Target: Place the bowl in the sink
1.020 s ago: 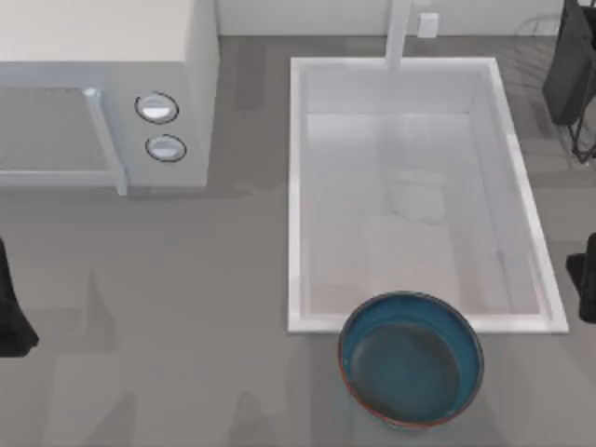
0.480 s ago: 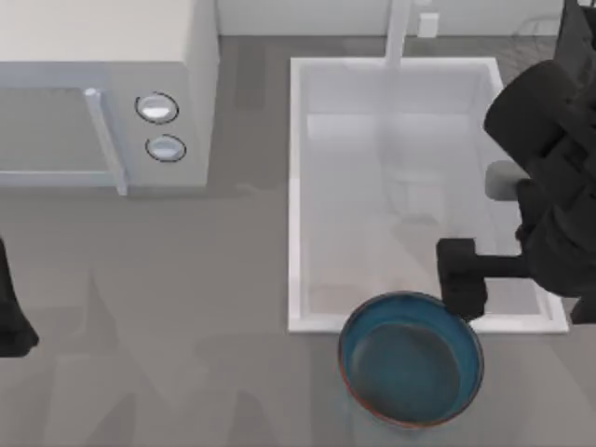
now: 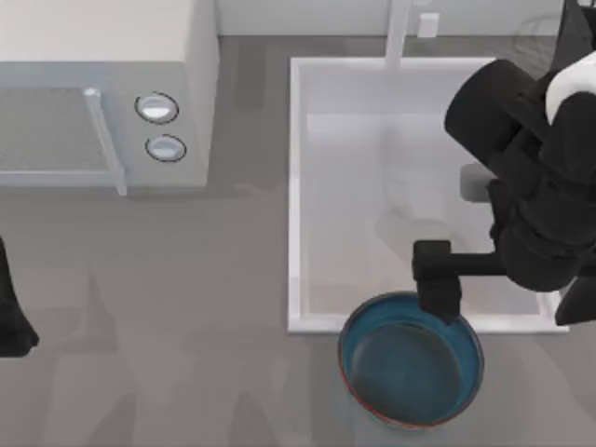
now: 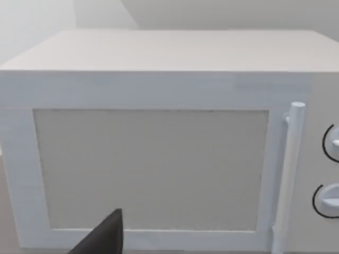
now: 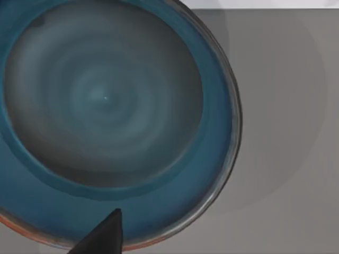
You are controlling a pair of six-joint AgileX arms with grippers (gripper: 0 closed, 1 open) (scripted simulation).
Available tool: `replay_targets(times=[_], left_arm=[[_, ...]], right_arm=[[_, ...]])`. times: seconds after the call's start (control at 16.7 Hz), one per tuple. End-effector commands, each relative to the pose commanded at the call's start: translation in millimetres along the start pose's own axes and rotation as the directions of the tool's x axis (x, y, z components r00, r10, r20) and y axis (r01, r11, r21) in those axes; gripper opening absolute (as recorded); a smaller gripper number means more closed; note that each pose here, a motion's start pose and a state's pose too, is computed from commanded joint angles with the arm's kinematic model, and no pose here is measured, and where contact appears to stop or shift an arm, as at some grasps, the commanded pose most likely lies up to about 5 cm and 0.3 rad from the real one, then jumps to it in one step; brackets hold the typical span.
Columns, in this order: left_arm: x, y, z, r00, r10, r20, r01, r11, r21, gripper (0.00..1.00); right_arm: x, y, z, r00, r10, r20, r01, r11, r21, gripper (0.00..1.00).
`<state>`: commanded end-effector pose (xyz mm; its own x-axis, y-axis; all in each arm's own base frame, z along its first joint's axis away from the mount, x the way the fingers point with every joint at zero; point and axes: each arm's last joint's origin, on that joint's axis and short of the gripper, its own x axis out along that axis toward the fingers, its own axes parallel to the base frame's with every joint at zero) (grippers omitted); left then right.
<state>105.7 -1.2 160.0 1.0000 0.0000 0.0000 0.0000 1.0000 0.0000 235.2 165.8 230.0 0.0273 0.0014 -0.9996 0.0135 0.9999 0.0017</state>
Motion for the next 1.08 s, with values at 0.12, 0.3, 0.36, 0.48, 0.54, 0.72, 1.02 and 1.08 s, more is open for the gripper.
replay_targets(times=[0.12, 0.3, 0.36, 0.48, 0.54, 0.72, 1.02, 1.08], left_arm=[[0, 0, 0, 1.0, 0.0, 0.0, 0.0, 1.0, 0.0, 1.0], [0, 0, 0, 1.0, 0.0, 0.0, 0.0, 1.0, 0.0, 1.0], [0, 0, 0, 1.0, 0.0, 0.0, 0.0, 1.0, 0.0, 1.0], [0, 0, 0, 1.0, 0.0, 0.0, 0.0, 1.0, 0.0, 1.0], [0, 0, 0, 1.0, 0.0, 0.0, 0.0, 1.0, 0.0, 1.0], [0, 0, 0, 1.0, 0.0, 0.0, 0.0, 1.0, 0.0, 1.0], [0, 0, 0, 1.0, 0.0, 0.0, 0.0, 1.0, 0.0, 1.0], [0, 0, 0, 1.0, 0.0, 0.0, 0.0, 1.0, 0.0, 1.0]], right_arm=[[5, 0, 0, 1.0, -0.003, -0.003, 0.003, 1.0, -0.002, 1.0], [31, 2, 2, 1.0, -0.004, -0.005, 0.004, 1.0, -0.004, 1.0], [43, 3, 3, 1.0, -0.001, 0.0, 0.001, 1.0, -0.004, 1.0], [68, 3, 4, 1.0, 0.005, 0.008, -0.005, 1.0, -0.003, 1.0], [79, 3, 3, 1.0, 0.005, 0.008, -0.005, 1.0, -0.004, 1.0], [99, 1, 0, 1.0, -0.002, -0.001, 0.002, 1.0, -0.004, 1.0], [100, 1, -1, 1.0, -0.002, -0.002, 0.002, 1.0, -0.004, 0.92], [100, 1, -1, 1.0, -0.002, -0.002, 0.002, 1.0, -0.004, 0.85]])
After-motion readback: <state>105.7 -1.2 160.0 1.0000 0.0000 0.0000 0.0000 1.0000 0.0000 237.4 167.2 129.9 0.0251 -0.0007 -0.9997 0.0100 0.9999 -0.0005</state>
